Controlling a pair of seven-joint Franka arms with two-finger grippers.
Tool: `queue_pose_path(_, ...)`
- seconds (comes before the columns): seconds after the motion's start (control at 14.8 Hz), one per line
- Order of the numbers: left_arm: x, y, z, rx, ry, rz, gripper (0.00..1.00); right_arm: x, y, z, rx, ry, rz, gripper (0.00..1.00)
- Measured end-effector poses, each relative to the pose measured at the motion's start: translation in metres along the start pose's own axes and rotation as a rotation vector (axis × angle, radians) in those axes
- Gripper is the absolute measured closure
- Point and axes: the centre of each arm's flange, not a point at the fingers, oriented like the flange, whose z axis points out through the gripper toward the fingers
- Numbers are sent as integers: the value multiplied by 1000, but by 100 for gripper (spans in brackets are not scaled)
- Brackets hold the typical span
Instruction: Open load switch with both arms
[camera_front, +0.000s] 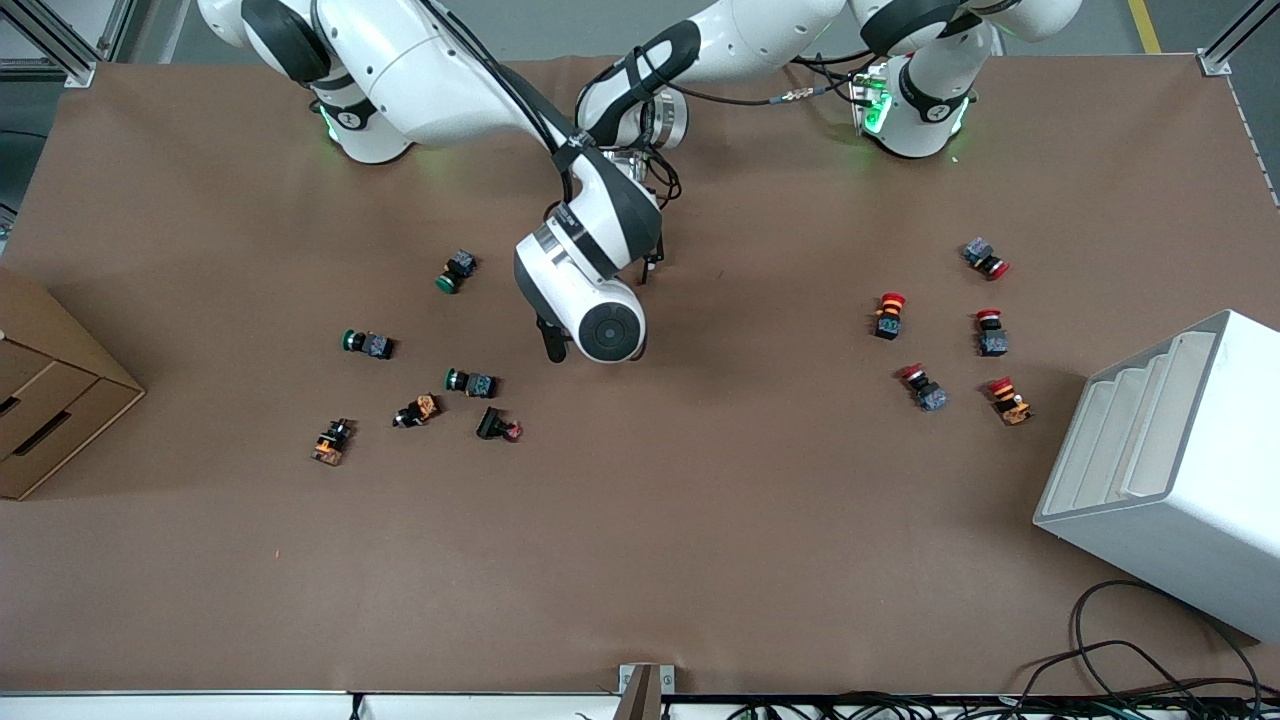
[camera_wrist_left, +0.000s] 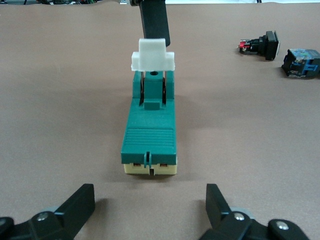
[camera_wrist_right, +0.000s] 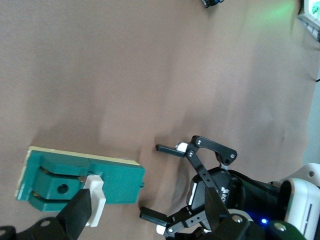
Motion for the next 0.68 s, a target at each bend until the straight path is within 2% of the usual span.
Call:
queue_pose_path(0.34, 0, 0, 0, 0, 0, 0, 1, -13, 6, 17, -30, 11, -21, 0)
queue_pose_path(0.68, 0, 0, 0, 1, 1, 0, 1, -17, 3, 48, -29, 24, -20, 0)
